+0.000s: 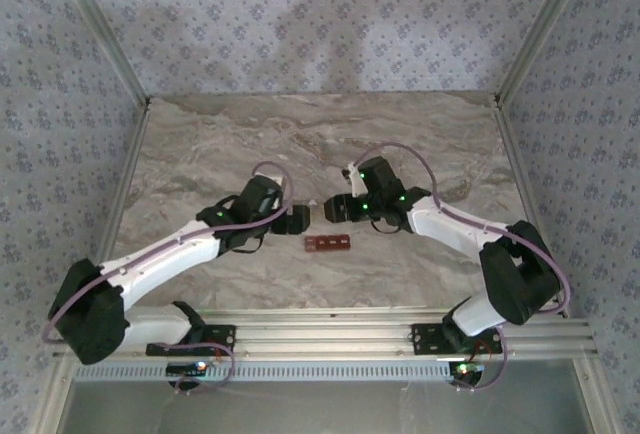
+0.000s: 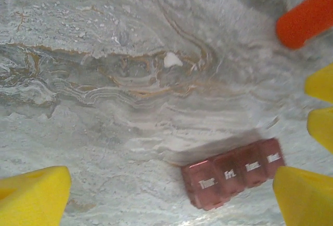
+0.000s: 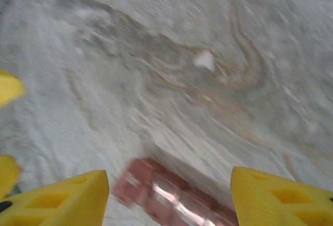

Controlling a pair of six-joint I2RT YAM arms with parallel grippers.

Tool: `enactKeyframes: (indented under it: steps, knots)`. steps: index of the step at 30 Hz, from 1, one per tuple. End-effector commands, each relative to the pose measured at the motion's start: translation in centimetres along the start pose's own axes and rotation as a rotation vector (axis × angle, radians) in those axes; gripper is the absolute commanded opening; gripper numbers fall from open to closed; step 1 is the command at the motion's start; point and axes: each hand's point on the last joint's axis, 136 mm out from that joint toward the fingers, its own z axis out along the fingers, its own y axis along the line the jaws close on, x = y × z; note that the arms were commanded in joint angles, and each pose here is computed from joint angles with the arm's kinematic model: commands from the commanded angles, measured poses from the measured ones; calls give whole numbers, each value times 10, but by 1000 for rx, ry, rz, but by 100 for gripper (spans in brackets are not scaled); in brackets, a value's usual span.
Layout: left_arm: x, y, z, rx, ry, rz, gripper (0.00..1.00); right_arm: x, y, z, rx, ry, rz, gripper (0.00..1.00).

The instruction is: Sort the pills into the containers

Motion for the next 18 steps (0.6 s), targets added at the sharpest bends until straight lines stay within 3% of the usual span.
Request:
enactKeyframes:
  steps: [1,9,18]
  knots:
    - [9,10,2,-148,50,180,99,33,-37,1,152,82,-19,66]
    - [41,-2,16,-256,101,379,99,53,-48,19,221,154,-75,66]
    - [57,2,18,-230,83,367,99,63,-52,36,256,206,-118,65]
